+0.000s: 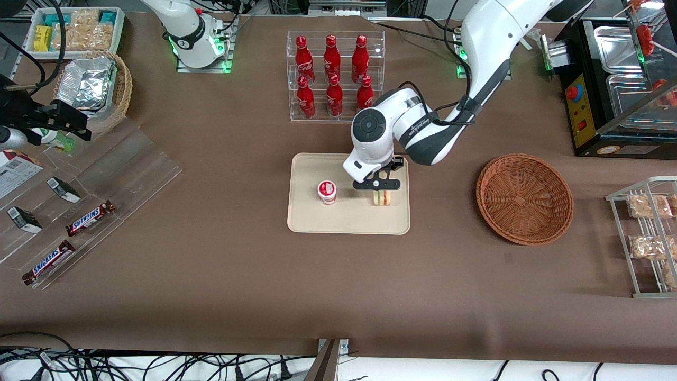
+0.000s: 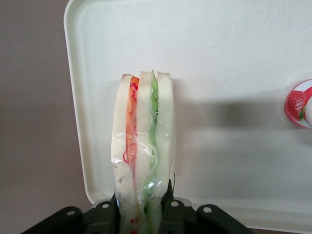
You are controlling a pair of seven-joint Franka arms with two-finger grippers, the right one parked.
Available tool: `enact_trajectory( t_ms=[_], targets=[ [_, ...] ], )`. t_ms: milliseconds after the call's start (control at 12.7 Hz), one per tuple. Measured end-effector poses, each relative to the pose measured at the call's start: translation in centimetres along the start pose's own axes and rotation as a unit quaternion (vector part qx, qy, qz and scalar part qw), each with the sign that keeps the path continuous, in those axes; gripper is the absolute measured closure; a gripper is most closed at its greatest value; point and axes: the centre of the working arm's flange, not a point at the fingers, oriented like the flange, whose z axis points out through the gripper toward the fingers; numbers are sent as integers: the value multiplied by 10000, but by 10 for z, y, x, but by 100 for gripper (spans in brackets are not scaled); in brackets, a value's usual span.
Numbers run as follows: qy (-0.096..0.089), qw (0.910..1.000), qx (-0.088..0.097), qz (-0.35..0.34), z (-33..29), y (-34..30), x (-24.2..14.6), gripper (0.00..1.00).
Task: Place sandwich from basket to tray
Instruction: 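Lower the sandwich onto the tray beside the red cup and release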
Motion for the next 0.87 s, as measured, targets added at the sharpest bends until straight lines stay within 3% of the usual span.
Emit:
enact_trajectory(
  t_ms=[316,868],
  targets=[
    [-32,9999,144,-47,20,2,6,68],
    [3,9999,164,-49,19,5,6,65]
  ],
)
